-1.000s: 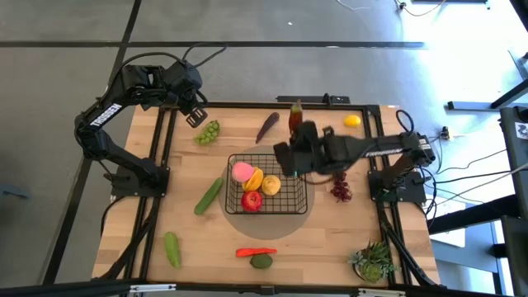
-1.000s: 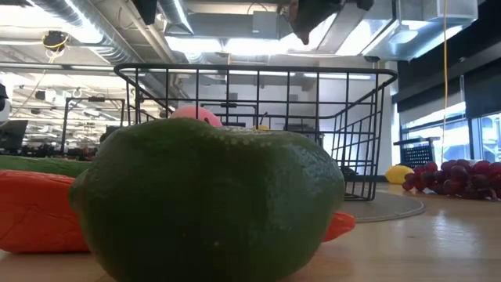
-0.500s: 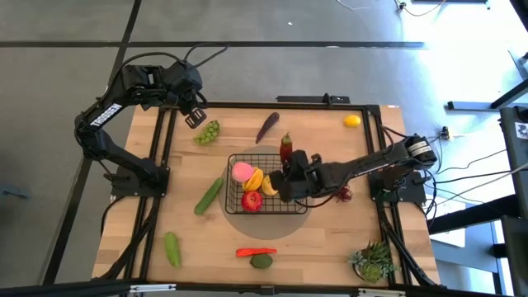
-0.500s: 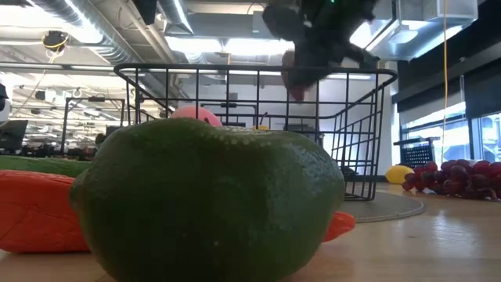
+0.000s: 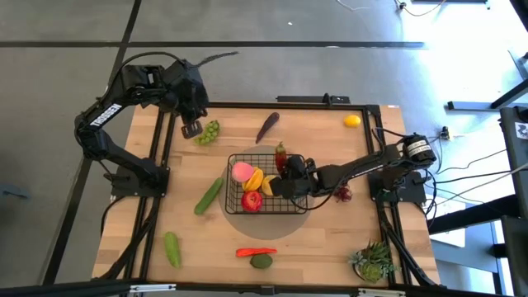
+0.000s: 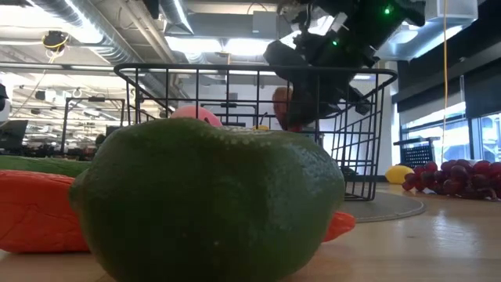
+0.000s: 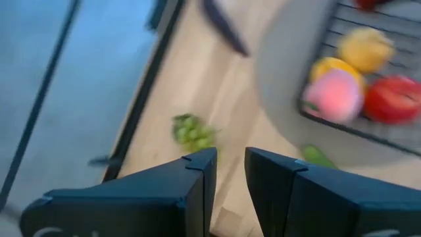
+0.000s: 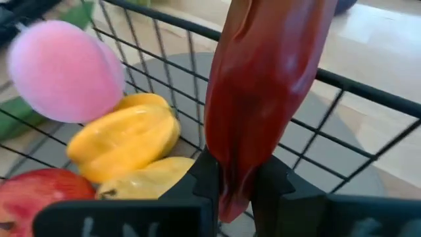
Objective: Build produce basket
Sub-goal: Put the red chili pepper into the black wire basket
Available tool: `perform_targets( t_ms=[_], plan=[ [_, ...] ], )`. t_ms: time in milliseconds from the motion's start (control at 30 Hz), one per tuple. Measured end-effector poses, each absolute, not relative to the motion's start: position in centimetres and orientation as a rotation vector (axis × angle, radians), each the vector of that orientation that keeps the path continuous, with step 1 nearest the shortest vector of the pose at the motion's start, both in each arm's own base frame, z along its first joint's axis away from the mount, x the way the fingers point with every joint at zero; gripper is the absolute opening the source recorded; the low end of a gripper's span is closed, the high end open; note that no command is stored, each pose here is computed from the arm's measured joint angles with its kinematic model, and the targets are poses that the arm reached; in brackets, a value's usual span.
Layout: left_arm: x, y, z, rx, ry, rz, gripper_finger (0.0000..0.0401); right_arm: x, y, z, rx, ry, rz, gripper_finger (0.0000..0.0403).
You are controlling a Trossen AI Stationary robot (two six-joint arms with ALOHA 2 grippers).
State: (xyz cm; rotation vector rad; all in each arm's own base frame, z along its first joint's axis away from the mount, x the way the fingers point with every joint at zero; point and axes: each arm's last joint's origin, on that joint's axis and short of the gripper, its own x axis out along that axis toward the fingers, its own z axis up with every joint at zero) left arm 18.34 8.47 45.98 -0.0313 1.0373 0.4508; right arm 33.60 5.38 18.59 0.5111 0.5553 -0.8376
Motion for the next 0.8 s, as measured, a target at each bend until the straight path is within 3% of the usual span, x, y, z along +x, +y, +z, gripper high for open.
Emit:
perform_targets(
  t_ms=[167, 800],
  plan=[
    [18.5, 8.1, 46.0, 0.016, 1.033, 0.277, 0.0069, 33.3, 5.3, 18.0, 0.471, 0.582, -0.834, 0.0042],
    [18.5, 8.2, 45.9, 0.019, 1.034, 0.277, 0.0069, 33.9, 5.5, 16.8, 0.389, 0.675, -0.739, 0.0048]
  ],
)
